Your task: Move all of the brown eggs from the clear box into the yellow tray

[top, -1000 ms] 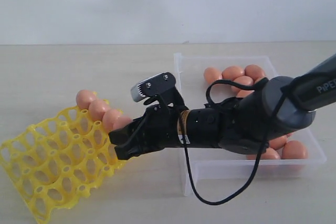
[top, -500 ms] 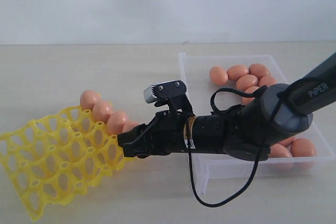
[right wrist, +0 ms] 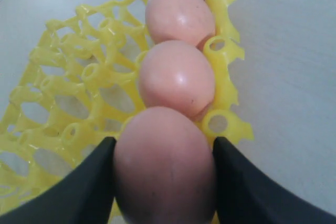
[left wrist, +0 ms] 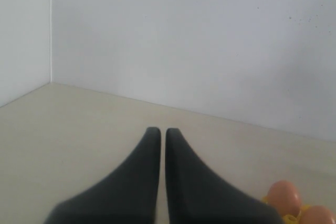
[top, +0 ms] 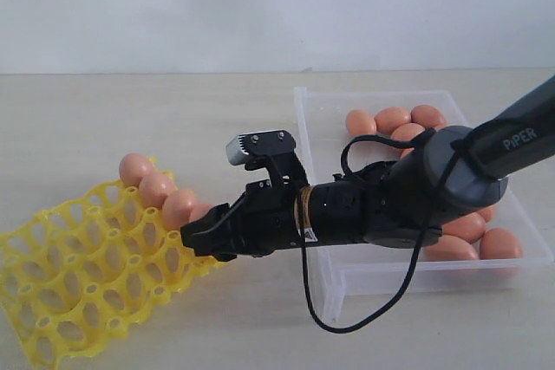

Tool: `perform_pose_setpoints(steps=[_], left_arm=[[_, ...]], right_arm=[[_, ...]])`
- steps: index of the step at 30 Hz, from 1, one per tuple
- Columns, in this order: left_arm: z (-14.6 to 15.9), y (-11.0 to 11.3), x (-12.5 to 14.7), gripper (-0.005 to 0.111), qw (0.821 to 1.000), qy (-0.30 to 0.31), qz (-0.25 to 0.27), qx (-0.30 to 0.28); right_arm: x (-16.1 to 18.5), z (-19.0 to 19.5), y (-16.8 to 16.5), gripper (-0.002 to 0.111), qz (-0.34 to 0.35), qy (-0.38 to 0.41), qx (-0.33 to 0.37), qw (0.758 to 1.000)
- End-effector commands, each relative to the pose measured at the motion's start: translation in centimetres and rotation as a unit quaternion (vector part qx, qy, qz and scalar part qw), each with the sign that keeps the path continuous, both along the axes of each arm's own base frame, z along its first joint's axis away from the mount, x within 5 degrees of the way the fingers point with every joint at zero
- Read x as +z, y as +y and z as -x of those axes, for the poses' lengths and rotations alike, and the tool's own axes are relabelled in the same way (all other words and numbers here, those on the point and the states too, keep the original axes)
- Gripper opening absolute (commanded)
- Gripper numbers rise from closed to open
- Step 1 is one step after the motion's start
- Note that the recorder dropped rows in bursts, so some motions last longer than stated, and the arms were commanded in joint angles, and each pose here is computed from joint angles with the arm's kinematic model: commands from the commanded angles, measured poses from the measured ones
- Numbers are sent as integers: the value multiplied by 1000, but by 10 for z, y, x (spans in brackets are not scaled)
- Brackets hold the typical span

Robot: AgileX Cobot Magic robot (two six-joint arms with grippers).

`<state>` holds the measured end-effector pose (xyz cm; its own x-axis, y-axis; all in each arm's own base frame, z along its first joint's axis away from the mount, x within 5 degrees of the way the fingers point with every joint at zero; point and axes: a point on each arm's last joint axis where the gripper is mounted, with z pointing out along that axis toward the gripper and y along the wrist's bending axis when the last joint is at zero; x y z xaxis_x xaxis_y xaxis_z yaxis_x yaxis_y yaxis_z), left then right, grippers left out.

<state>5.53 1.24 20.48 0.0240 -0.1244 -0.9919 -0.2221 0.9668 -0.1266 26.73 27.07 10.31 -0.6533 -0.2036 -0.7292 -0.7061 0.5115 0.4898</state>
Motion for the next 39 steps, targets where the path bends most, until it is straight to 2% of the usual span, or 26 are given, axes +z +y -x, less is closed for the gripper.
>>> perform_pose_setpoints(steps=[1,7,12,21,27,31,33,35,38,39], left_arm=[[0,0,1,4,1000,-9,7,1],[0,0,1,4,1000,-9,7,1],[0,0,1,4,1000,-9,7,1],[0,0,1,4,1000,-9,7,1],[0,0,1,4,1000,-9,7,1],[0,0,1,4,1000,-9,7,1],[0,0,1,4,1000,-9,7,1],[0,0,1,4,1000,-9,7,1],[0,0,1,4,1000,-9,7,1],[0,0,1,4,1000,-9,7,1]], right_arm=[[-1,1,-1,39,-2,1,13,1000],[2,4,1,39,-16,-5,31,999],[2,4,1,52,-17,-1,29,999],[3,4,1,53,-15,-2,30,999],[29,1,-6,53,31,-51,17,998],[49,7,-8,52,29,-41,30,998],[51,11,-9,44,31,-24,40,998],[50,15,-9,29,41,-3,55,998],[43,25,-6,0,73,9,87,993],[42,27,-5,0,81,5,88,993]])
